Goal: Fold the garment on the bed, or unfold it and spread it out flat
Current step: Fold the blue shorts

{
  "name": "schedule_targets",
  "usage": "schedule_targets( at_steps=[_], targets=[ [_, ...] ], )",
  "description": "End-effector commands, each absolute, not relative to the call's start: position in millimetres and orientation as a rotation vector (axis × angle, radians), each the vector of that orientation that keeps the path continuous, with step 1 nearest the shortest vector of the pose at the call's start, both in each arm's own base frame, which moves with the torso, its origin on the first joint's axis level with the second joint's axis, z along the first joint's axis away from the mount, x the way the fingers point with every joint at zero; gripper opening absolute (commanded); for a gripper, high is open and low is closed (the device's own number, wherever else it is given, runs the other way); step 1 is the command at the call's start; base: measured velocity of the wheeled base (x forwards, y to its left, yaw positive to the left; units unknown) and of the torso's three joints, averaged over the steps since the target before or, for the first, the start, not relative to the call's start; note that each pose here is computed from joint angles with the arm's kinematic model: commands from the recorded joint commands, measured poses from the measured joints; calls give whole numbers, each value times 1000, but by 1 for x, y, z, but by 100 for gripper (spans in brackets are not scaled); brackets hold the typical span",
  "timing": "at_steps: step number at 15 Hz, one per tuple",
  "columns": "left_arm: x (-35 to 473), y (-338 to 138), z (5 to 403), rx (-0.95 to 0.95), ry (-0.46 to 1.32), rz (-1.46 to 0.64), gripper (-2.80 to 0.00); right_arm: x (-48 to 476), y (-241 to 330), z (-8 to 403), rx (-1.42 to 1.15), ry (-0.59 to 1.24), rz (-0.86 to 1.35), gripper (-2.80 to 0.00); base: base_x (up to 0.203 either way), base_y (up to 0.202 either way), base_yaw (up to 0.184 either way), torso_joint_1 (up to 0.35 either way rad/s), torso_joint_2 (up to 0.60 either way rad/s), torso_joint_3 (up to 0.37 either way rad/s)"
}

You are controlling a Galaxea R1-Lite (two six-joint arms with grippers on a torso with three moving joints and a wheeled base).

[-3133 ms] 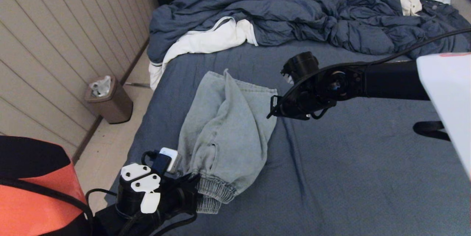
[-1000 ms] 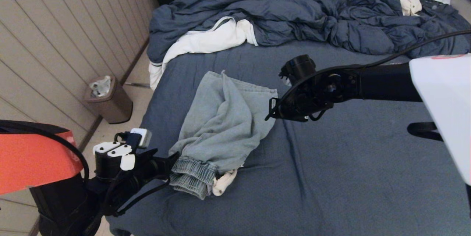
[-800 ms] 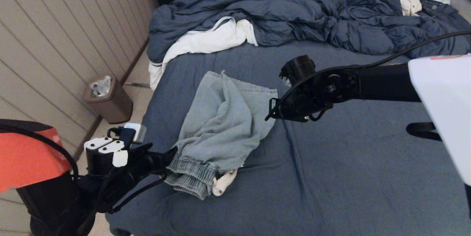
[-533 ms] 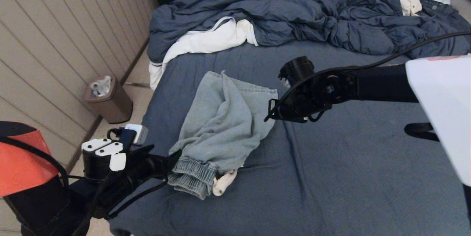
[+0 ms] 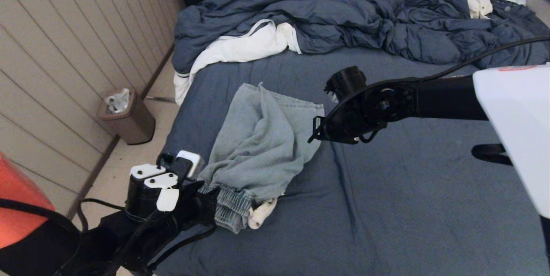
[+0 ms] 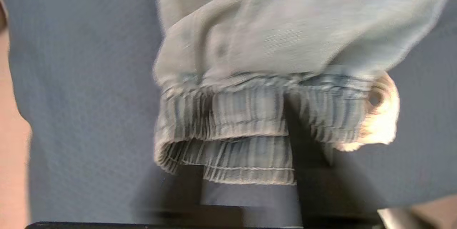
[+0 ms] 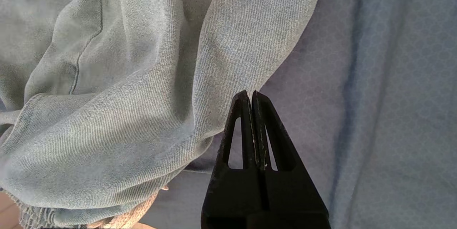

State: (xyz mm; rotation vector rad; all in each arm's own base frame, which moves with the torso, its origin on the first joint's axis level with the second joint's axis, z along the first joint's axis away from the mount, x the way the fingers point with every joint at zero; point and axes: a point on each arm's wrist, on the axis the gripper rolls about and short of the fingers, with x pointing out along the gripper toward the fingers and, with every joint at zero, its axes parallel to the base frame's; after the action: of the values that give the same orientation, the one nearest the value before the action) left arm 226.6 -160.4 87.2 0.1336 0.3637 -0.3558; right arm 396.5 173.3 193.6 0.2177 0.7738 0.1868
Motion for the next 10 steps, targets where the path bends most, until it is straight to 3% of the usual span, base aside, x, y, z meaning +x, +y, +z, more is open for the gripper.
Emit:
schedule_targets(
  at_steps=[1, 4, 9, 10],
  targets=[
    [226, -175, 106, 189, 404, -374, -280, 397, 173, 193, 220, 776, 184, -280, 0, 0, 0, 0, 0, 0],
    [225, -193, 101, 307, 539, -421, -280, 399, 172, 194, 220, 771, 182, -280, 0, 0, 0, 0, 0, 0],
    [212, -235, 82, 420, 601, -570, -280, 402, 172, 192, 220, 769, 180, -280, 0, 0, 0, 0, 0, 0],
    [210, -238, 82, 425, 599, -581, 0, 402, 172, 193, 221, 768, 180, -280, 0, 0, 0, 0, 0, 0]
  ],
)
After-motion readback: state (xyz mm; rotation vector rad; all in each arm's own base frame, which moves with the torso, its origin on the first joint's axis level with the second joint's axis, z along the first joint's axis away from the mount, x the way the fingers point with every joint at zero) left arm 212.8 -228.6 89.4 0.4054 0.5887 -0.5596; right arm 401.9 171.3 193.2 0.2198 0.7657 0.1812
